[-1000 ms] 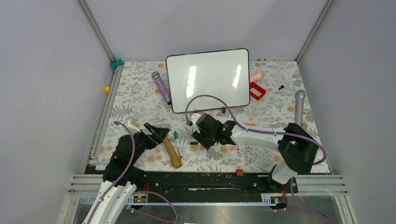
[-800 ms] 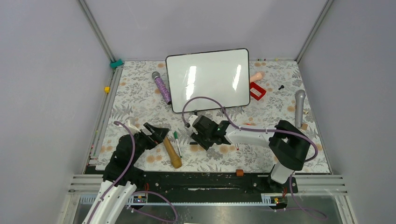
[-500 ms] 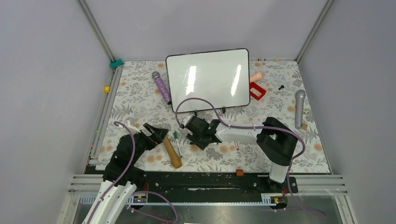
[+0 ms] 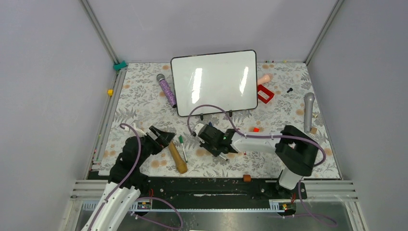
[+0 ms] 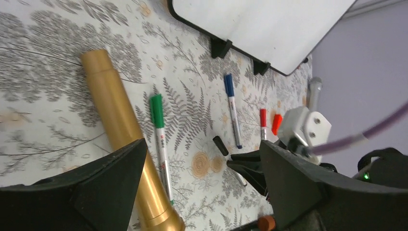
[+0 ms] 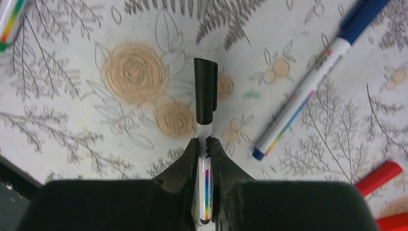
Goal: Write a sentence on the whiteboard
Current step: Pick up the whiteboard marker from the center of the board, then pass from the right arm to the left
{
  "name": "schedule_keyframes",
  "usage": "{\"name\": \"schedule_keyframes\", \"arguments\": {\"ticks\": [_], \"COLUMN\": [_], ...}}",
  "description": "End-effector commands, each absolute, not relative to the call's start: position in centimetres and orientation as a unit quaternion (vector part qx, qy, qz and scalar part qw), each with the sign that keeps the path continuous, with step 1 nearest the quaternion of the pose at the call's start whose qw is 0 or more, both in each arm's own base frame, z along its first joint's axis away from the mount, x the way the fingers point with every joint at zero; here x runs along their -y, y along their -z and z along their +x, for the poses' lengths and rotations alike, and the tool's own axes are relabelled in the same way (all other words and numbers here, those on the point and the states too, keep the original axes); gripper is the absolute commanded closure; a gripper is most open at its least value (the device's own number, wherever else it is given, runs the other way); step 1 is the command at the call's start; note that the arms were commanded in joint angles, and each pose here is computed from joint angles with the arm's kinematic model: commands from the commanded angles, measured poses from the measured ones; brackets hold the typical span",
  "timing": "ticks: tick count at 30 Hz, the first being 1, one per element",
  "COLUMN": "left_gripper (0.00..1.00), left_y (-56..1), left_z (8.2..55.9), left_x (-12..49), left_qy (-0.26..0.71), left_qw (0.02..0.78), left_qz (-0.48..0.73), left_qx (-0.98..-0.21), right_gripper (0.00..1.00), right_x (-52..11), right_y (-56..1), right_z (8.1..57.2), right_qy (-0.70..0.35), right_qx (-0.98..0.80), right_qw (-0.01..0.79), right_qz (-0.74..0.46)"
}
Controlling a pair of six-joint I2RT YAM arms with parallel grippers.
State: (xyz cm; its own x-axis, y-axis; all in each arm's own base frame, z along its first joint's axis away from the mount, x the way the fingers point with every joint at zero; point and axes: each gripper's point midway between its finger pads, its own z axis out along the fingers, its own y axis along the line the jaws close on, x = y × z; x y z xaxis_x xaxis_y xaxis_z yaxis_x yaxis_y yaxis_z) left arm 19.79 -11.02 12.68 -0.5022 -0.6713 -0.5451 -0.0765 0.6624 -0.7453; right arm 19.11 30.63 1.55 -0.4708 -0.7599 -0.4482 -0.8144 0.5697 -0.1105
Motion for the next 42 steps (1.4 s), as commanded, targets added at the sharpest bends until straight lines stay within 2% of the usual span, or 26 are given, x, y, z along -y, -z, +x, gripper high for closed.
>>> {"name": "schedule_keyframes", "arguments": {"ticks": [1, 5, 7, 18, 28, 36, 40, 42], "left_gripper": [0.14, 0.24, 0.25, 0.26, 0.32, 0.44, 0.54, 0.55], "left_y": [-13.6, -13.8, -14.0, -13.9, -13.8, -13.5, -13.8, -13.8], "left_z": [19.8, 19.5, 19.5, 19.3, 19.1, 19.5, 19.9, 20.0], "left_x": [14.7, 18.1, 19.0, 22.1, 25.1, 26.1, 26.0, 26.0], "left_qy": [0.433, 0.531, 0.55, 0.552, 0.553, 0.545, 0.542, 0.538], "left_qw": [0.384, 0.303, 0.287, 0.275, 0.287, 0.298, 0.314, 0.317], "left_qz": [-0.226, -0.232, -0.228, -0.214, -0.198, -0.192, -0.188, -0.188], "left_qx": [-0.784, -0.757, -0.751, -0.757, -0.757, -0.76, -0.757, -0.758], "right_gripper": [1.0, 1.0, 1.0, 1.0, 1.0, 1.0, 1.0, 1.0], "right_x": [-31.3, -30.9, -30.9, -31.7, -32.4, -32.7, -32.9, -32.9], "right_y": [-5.0, -5.9, -6.1, -6.9, -8.2, -8.5, -8.8, -8.9], "right_z": [19.4, 19.1, 19.0, 18.5, 17.7, 17.0, 16.8, 16.8], "right_qy": [-0.111, -0.134, -0.141, -0.181, -0.226, -0.248, -0.255, -0.256], "right_qx": [-0.834, -0.824, -0.821, -0.806, -0.792, -0.782, -0.779, -0.778], "right_qw": [0.321, 0.349, 0.355, 0.371, 0.385, 0.384, 0.384, 0.385], "right_qz": [-0.435, -0.426, -0.424, -0.423, -0.416, -0.423, -0.425, -0.426]}}
